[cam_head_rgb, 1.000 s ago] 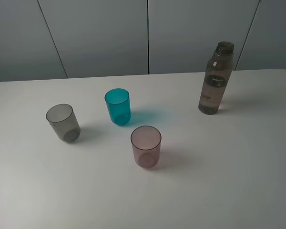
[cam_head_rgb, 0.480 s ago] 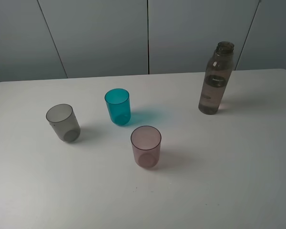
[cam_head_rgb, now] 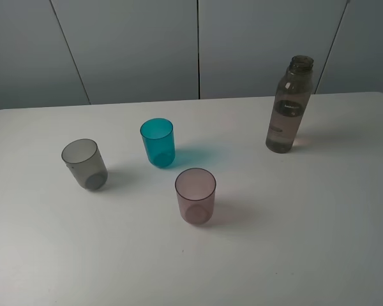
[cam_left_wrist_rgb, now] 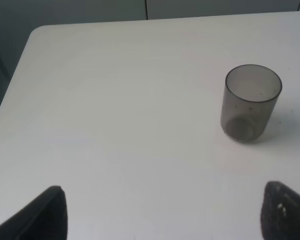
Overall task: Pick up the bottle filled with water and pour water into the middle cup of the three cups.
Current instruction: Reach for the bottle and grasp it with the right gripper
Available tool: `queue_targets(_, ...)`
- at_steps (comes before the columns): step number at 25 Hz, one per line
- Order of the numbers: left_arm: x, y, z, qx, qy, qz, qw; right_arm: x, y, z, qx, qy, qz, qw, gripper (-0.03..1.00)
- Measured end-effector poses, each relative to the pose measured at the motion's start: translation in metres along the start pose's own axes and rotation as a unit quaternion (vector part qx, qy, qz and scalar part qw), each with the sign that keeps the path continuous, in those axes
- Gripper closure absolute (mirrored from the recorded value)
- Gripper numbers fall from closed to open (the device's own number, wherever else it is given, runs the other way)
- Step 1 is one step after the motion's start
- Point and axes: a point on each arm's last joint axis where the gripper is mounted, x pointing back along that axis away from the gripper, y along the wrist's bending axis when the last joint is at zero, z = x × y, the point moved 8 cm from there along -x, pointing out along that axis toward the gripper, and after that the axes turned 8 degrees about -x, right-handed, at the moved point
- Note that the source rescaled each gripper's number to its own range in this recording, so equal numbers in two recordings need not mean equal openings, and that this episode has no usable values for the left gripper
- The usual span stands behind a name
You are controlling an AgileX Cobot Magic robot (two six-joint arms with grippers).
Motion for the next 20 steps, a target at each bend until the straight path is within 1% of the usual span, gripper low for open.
queue_targets(5,0.000,0.000,0.000,0.000,0.000,0.000,1.000,-0.018,0.002,-0.031,0.017,0.055,0.012,0.998,0.67)
queue_targets(8,0.000,0.000,0.000,0.000,0.000,0.000,1.000,-0.038,0.004,-0.045,0.031,0.090,0.016,0.995,0.67)
queue_targets(10,0.000,0.000,0.000,0.000,0.000,0.000,1.000,-0.056,0.006,-0.055,0.039,0.097,0.015,0.994,0.67)
queue_targets(12,0.000,0.000,0.000,0.000,0.000,0.000,1.000,-0.071,0.008,-0.067,0.046,0.081,0.013,0.996,0.67)
queue_targets(13,0.000,0.000,0.000,0.000,0.000,0.000,1.000,-0.078,0.010,-0.076,0.047,0.062,0.010,0.997,0.67)
queue_targets(15,0.000,0.000,0.000,0.000,0.000,0.000,1.000,-0.088,0.016,-0.098,0.043,0.006,-0.004,0.999,0.67)
queue_targets(16,0.000,0.000,0.000,0.000,0.000,0.000,1.000,-0.095,0.018,-0.103,0.039,-0.010,-0.010,0.999,0.67)
queue_targets(18,0.000,0.000,0.000,0.000,0.000,0.000,1.000,-0.109,0.020,-0.108,0.038,-0.040,-0.016,0.998,0.67)
queue_targets(20,0.000,0.000,0.000,0.000,0.000,0.000,1.000,-0.126,0.020,-0.101,0.039,-0.040,-0.016,0.998,0.67)
